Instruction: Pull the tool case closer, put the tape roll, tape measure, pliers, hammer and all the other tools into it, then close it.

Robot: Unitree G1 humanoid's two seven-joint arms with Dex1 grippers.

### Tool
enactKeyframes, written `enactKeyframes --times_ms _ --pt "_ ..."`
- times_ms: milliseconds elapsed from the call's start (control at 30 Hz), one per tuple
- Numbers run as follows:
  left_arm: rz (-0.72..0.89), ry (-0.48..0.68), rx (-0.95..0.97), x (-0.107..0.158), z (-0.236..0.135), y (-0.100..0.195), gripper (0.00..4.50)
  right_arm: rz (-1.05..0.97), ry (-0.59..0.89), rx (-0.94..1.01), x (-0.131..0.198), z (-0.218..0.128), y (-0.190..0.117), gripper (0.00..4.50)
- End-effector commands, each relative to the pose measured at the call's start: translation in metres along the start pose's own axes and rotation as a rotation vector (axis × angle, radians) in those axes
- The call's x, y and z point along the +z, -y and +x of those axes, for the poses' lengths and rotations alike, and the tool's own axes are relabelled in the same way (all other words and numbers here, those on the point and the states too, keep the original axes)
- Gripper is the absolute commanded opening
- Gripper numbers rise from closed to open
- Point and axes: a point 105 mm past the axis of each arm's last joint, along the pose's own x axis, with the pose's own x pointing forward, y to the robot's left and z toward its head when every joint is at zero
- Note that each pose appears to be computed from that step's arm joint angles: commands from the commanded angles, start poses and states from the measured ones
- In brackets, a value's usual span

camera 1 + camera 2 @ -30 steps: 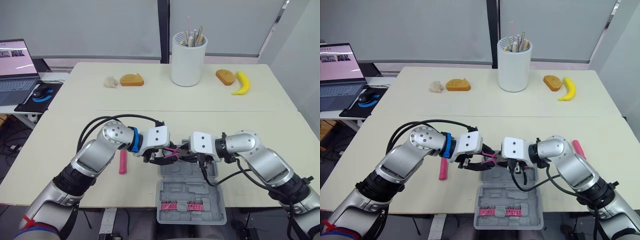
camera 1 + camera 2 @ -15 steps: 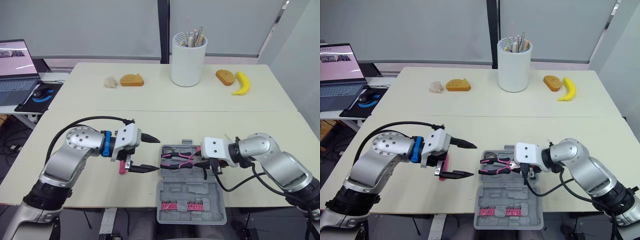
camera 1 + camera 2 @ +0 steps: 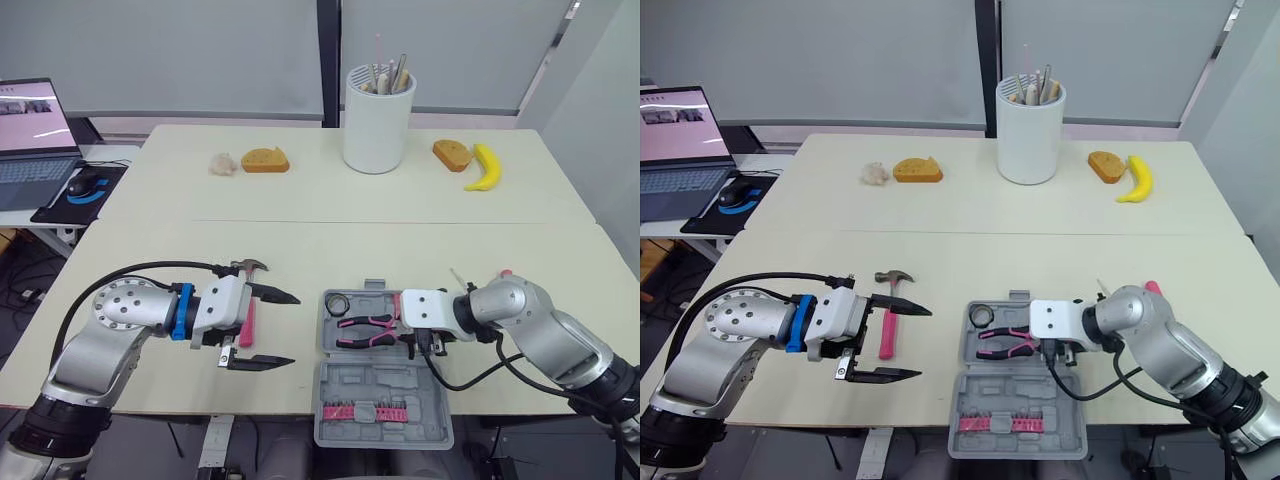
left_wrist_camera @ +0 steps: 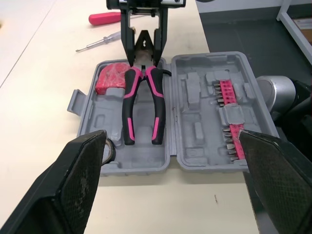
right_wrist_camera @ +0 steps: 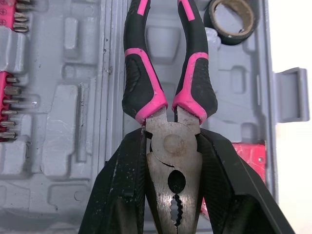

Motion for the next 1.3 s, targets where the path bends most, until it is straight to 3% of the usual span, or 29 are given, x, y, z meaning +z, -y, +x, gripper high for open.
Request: enactKeyframes --times_ms 33,1300 --pt "0.031 0.016 0.036 0.007 -0.005 -0.005 4.50 -0.038 -0.003 -0.030 0.006 -0.003 0.009 1.24" --pt "0.000 -0.018 0.023 0.001 -0.001 0.004 4.50 -0.009 0.006 -0.024 0.002 0.034 0.013 1.24"
